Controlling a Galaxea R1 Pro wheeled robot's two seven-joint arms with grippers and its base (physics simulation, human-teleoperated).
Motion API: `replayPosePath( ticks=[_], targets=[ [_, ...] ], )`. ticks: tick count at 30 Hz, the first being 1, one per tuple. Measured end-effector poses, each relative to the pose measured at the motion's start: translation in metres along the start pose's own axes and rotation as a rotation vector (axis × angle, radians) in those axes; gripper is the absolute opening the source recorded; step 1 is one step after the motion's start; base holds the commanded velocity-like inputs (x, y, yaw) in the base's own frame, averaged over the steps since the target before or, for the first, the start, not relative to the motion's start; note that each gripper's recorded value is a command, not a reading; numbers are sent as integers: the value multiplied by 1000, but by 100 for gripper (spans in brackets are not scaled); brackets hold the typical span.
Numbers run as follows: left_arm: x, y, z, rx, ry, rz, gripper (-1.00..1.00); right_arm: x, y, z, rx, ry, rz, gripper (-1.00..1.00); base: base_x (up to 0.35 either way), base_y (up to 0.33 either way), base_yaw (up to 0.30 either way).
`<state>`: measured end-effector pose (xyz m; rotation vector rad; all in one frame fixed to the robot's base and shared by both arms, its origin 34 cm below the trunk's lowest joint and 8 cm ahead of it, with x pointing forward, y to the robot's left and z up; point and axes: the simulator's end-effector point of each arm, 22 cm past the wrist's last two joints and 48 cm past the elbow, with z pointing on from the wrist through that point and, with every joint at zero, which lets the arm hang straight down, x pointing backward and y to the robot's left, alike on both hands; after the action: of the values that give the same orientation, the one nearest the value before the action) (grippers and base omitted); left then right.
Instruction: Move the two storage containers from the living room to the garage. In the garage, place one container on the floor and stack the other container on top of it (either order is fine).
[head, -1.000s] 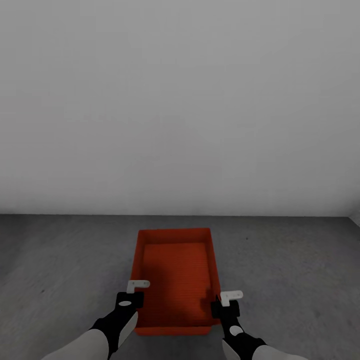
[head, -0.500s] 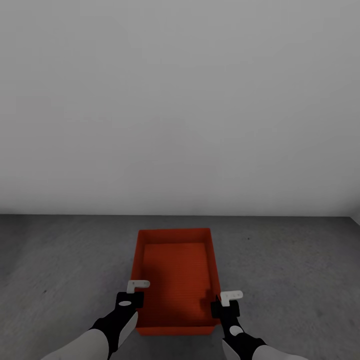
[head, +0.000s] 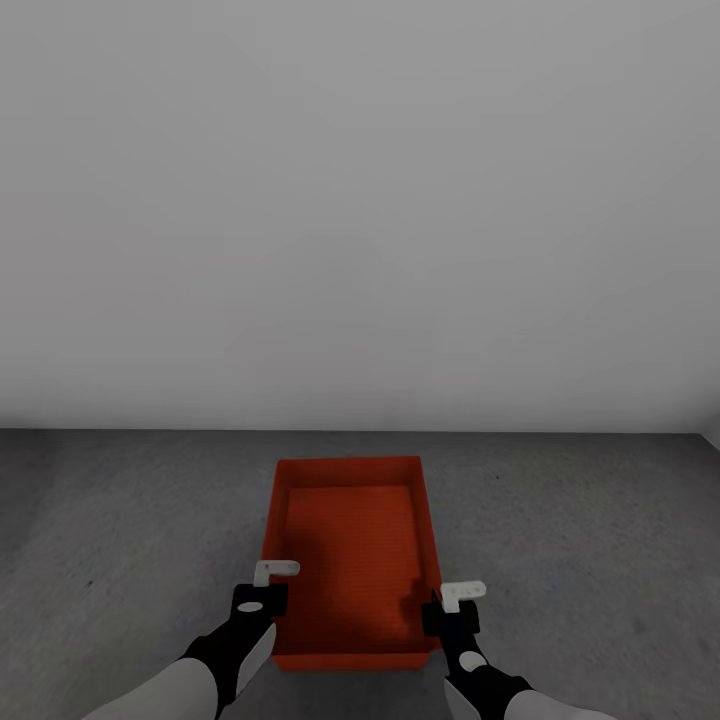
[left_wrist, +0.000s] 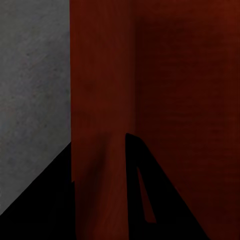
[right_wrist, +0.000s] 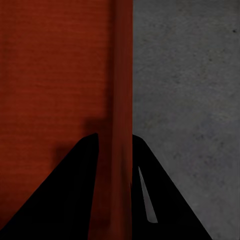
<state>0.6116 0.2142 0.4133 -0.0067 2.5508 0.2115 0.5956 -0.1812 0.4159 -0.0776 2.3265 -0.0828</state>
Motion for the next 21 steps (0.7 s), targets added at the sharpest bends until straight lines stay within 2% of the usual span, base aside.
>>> replayPosePath(
  ticks=[6, 21],
  targets=[
    [0, -1, 0, 1, 0, -2, -100, 0, -1, 0, 1, 0, -1, -100, 61, 91, 0],
    [1, -2, 0, 1, 3, -1, -100, 2, -1, 1, 1, 3, -2, -100, 3, 5, 0]
  ],
)
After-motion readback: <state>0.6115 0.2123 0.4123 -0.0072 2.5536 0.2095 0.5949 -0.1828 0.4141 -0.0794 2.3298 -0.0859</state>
